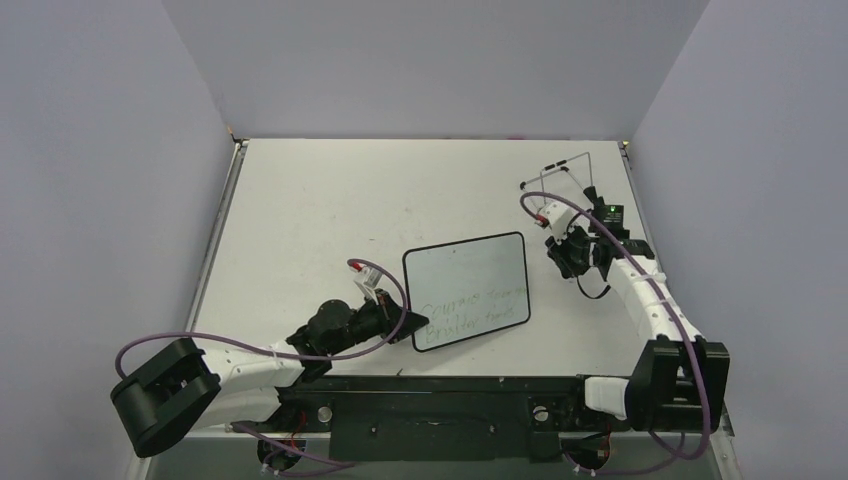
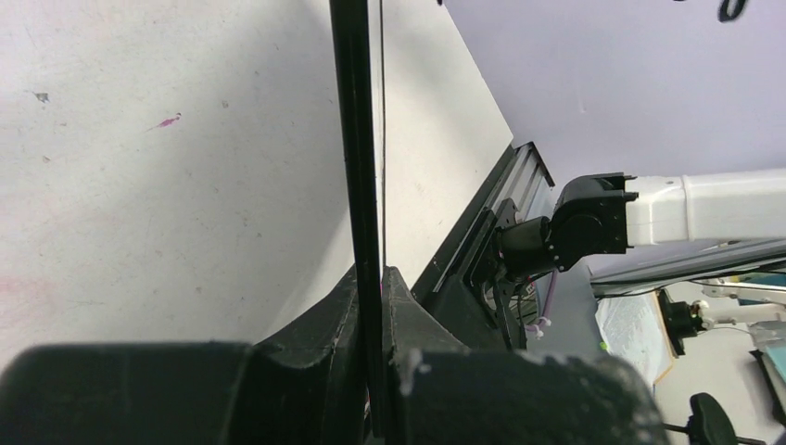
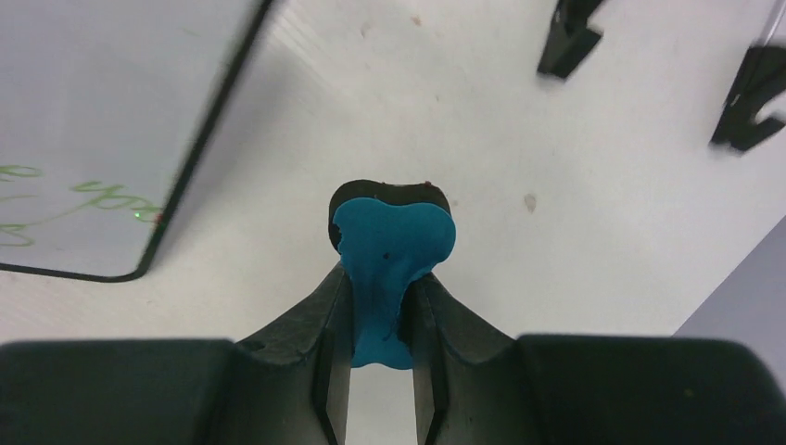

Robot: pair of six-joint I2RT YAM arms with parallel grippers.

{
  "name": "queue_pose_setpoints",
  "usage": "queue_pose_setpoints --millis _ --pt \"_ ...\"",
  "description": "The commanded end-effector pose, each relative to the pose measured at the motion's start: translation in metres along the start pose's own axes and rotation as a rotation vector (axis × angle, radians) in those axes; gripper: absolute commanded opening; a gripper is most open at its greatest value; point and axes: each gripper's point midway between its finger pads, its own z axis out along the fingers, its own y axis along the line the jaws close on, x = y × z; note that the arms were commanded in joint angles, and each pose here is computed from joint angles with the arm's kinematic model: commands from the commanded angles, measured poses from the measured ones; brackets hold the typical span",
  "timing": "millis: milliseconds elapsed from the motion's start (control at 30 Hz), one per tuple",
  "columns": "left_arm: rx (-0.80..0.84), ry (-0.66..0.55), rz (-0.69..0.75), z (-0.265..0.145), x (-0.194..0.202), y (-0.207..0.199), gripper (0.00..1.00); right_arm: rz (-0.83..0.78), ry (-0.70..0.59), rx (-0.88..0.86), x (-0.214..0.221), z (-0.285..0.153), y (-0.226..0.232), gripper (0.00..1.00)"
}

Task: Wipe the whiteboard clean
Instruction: Place the whiteboard eraser at the corner of the board.

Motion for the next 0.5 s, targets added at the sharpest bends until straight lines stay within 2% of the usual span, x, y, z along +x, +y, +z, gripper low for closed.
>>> queue_pose_setpoints --millis 0,100,233,467 --pt "0.071 -0.109 0.106 -0.002 -0.031 -0.026 0.00 0.283 0.194 0.007 0.052 0.009 -0.003 0.02" --pt "0.073 -0.116 0.148 -0.004 -0.032 -0.028 0.00 0.325 0.308 0.005 0.080 0.016 0.000 0.05" --pt "0.079 -0.123 0.187 -0.004 -0.033 -0.032 0.00 0.355 0.379 -0.009 0.096 0.025 0.004 0.12" --pt "0.078 -0.119 0.211 -0.002 -0.029 -0.031 0.00 0.373 0.425 -0.052 0.099 0.034 0.006 0.40"
